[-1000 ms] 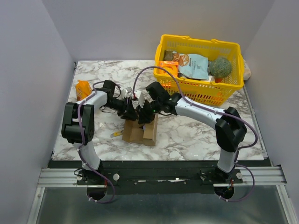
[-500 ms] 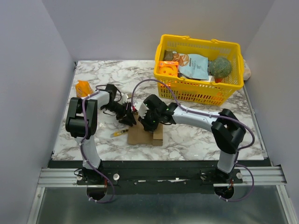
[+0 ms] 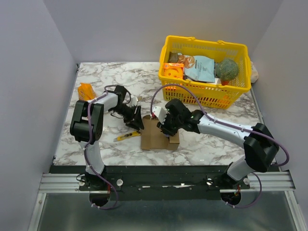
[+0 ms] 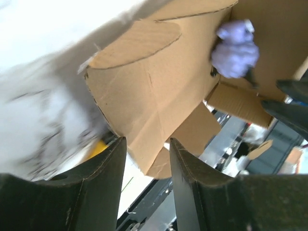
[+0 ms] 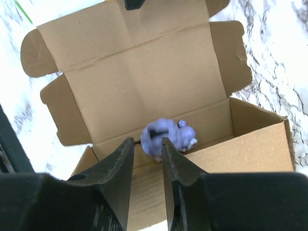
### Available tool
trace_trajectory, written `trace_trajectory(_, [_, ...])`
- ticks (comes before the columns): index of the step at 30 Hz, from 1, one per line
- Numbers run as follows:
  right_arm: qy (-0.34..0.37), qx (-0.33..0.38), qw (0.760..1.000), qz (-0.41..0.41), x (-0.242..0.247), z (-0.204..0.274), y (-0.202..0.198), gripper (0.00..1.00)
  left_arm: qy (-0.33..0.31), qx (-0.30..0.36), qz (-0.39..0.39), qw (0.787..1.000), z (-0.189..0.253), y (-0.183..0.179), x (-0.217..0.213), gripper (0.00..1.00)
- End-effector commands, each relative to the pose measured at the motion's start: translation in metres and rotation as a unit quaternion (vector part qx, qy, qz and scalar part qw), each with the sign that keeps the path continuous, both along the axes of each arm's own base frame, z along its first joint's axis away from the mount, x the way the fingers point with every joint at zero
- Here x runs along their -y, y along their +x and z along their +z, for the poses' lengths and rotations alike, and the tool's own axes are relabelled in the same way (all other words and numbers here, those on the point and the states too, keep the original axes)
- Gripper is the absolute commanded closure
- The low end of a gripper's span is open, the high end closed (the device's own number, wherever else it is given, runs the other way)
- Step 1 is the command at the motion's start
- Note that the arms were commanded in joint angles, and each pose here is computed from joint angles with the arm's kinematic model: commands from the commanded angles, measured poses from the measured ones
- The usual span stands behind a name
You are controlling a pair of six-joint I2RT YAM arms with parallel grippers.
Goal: Unpack the express box
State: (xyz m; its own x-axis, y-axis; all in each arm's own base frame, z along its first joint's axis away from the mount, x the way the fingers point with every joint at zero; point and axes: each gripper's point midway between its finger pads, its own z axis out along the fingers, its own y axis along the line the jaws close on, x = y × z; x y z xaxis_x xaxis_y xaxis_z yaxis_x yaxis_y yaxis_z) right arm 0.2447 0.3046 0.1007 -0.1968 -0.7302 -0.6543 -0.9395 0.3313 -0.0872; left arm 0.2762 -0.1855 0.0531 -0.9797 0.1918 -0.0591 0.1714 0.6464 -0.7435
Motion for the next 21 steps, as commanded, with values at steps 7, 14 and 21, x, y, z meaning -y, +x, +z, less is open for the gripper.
trace_trajectory(7, [-0.073, 0.043, 0.996, 0.011, 0.051, -0.029, 0.007, 0.58, -0.037, 0.075, -0.086, 0.993, 0.031, 0.004, 0.032, 0.47])
trace_trajectory(14, [-0.070, 0.076, 0.994, 0.036, 0.063, -0.019, 0.001, 0.49, -0.042, 0.112, -0.092, 0.989, 0.056, 0.003, 0.043, 0.15])
trace_trajectory(21, [-0.063, 0.109, 0.990, 0.060, 0.056, -0.002, 0.010, 0.45, -0.051, 0.085, -0.054, 0.994, 0.040, 0.001, 0.067, 0.01])
